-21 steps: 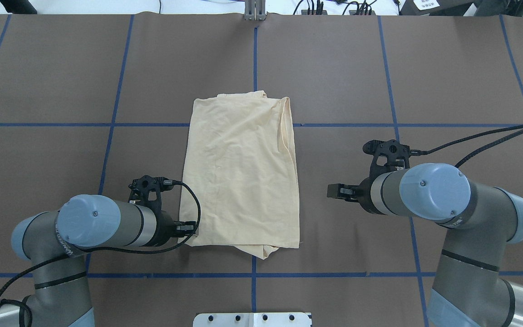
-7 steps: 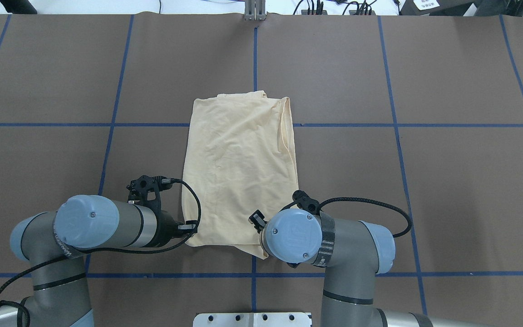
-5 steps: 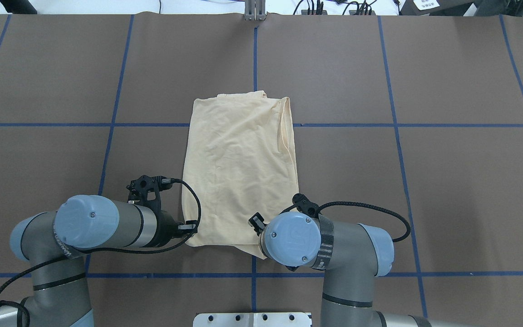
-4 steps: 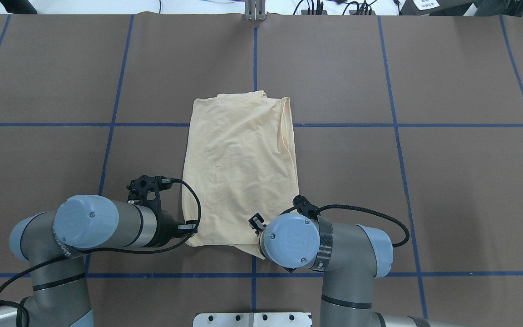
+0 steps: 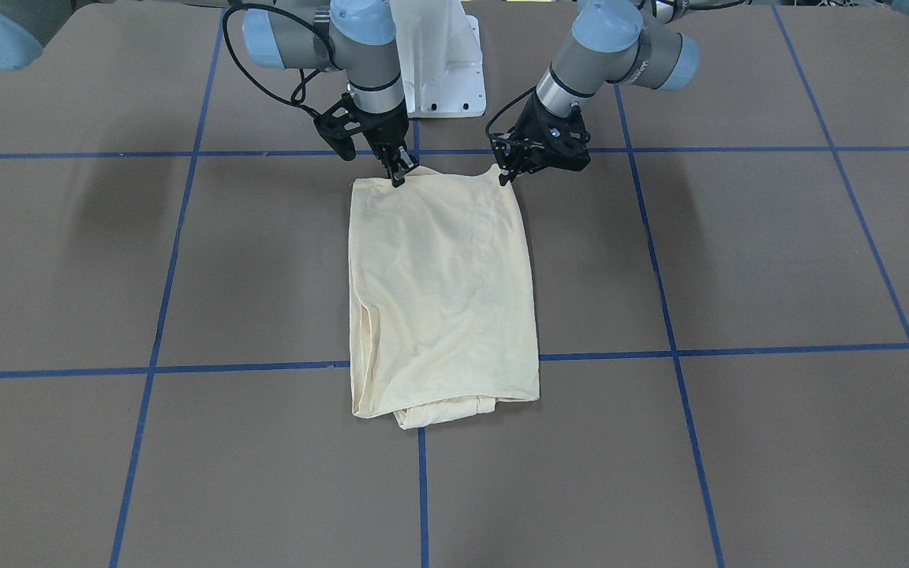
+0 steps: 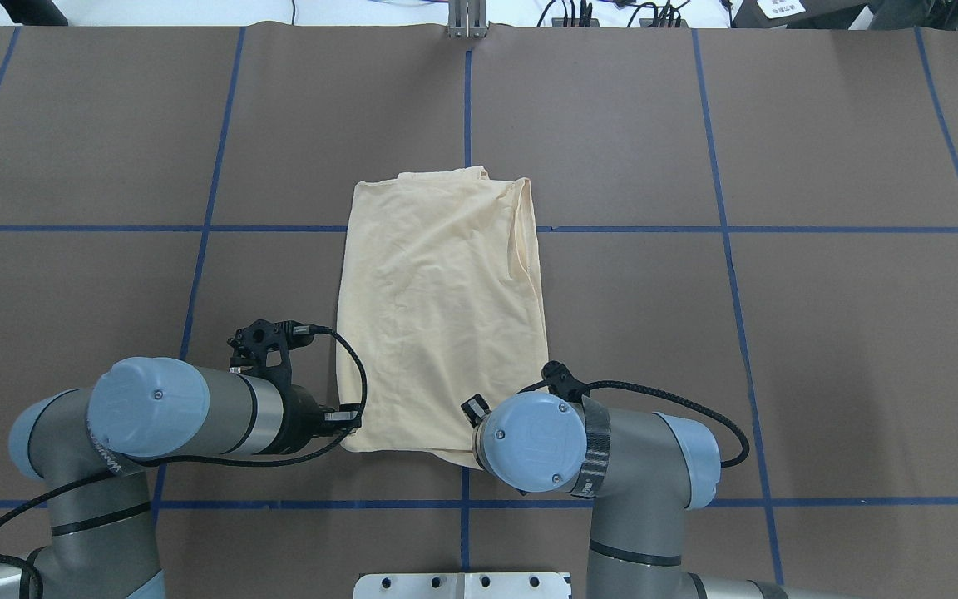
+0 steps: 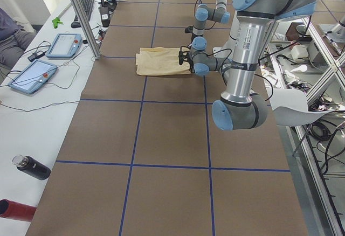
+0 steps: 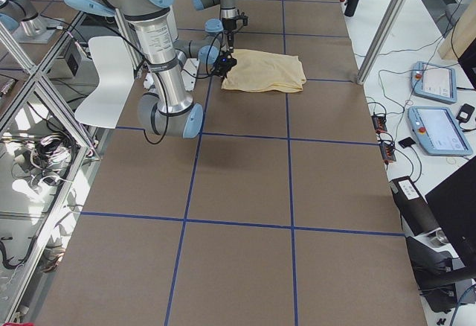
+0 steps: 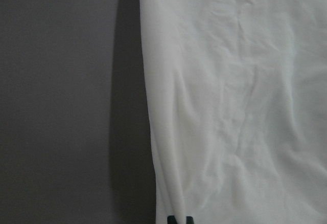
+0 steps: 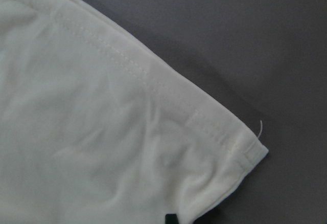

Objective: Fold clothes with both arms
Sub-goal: 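Grasp the near corners of the bundle with both grippers, then lift the near edge with both grippers and fold it away from the robot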

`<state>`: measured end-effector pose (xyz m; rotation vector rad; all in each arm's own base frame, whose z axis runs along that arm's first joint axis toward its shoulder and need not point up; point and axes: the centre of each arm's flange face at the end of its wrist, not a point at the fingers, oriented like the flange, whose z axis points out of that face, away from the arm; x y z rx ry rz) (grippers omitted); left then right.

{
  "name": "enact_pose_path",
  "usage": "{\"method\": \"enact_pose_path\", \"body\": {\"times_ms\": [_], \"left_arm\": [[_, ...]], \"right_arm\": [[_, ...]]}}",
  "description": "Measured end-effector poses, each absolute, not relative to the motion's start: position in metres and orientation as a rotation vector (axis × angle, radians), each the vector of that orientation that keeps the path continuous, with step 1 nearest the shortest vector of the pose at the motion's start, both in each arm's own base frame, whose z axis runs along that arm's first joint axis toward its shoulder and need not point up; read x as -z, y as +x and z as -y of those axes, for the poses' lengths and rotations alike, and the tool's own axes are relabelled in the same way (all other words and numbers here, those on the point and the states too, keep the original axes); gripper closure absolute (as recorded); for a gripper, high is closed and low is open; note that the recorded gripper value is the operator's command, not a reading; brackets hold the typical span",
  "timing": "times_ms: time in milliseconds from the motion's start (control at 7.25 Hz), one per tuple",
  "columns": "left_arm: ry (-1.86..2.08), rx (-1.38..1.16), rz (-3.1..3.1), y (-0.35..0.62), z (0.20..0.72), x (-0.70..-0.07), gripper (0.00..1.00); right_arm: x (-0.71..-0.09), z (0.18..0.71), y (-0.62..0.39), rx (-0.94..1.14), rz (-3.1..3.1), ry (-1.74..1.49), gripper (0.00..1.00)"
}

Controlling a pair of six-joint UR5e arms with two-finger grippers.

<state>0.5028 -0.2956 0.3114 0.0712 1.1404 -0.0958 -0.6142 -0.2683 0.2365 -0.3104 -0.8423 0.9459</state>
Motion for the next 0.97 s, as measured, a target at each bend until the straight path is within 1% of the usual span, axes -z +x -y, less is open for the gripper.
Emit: {"method": "enact_pose_path", "body": {"times_ms": [414,552,966], "left_arm": [[0.062,0.083,-1.159,0.496,0.291,-0.300,1.00],[0.044,0.068,-1.168,0.487,0.286,-0.286,1.00],[-0.004,0.008,-1.214,0.443,0.250,-0.222,1.00]], "right_arm": [[-0.218,0.283,-0.582,-0.959,0.887,-0.319,1.00],[-0.204,0.275,-0.559,-0.949,0.901,-0.335,1.00],[-0.150,0.215,-0.492,-0.893,0.912,-0.397,1.00]]}}
